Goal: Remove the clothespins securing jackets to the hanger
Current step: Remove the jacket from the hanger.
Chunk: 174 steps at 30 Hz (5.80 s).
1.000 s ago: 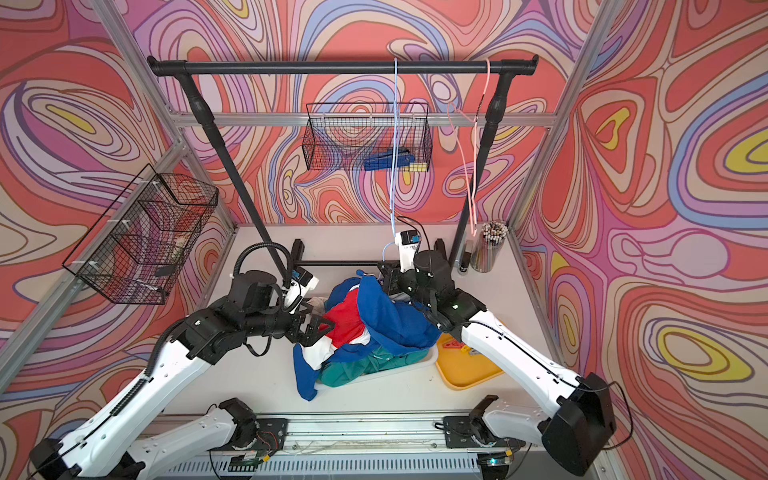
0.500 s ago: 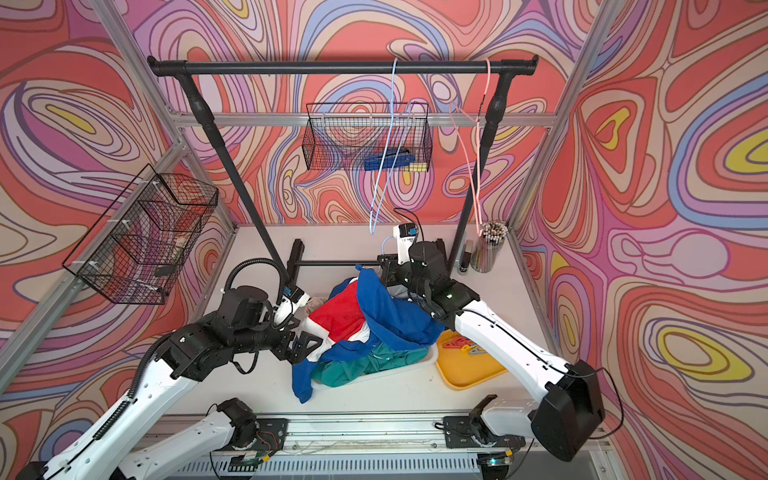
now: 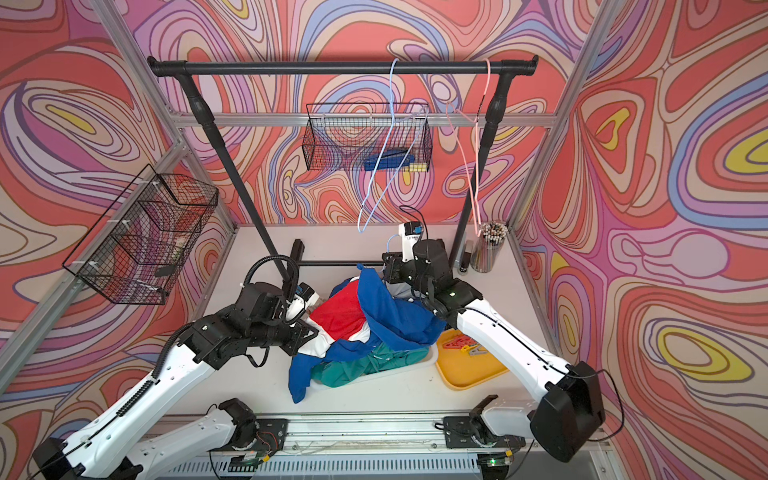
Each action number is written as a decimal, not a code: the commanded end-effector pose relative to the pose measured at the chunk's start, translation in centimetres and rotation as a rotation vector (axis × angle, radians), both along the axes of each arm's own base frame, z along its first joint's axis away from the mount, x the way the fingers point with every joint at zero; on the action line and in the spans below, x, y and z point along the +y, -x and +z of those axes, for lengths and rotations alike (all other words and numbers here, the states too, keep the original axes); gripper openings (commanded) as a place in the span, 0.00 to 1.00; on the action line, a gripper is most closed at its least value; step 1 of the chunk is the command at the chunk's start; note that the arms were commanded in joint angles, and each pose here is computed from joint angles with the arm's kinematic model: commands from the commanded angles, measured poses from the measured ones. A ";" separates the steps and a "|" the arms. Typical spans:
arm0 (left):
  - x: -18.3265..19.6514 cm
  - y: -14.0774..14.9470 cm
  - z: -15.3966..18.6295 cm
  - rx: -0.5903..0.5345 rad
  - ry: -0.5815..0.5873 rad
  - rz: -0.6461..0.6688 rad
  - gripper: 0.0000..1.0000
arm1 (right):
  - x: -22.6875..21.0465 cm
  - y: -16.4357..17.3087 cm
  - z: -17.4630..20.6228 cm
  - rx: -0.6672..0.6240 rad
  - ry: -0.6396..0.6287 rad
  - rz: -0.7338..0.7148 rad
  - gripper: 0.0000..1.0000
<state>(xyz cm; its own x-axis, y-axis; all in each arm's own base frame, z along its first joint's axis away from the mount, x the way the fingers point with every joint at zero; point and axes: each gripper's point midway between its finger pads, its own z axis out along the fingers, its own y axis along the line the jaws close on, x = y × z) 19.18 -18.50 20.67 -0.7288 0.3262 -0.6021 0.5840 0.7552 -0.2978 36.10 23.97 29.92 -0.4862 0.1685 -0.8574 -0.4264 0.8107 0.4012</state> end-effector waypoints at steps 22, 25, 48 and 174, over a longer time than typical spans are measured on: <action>9.8 -2.0 4.8 -0.279 0.017 0.612 0.00 | -11.1 -3.7 -0.7 0.139 -0.083 -0.291 0.00; 10.3 -1.9 4.6 -0.279 0.019 0.643 0.00 | -13.1 -4.4 -2.0 0.195 -0.114 -0.357 0.00; 16.7 -2.1 3.9 -0.322 -0.080 1.041 0.00 | -17.4 -3.7 -2.0 0.209 -0.201 -0.394 0.00; -8.4 -3.7 8.9 -0.099 0.273 -0.122 0.43 | -7.0 0.3 -1.4 0.217 -0.275 0.068 0.00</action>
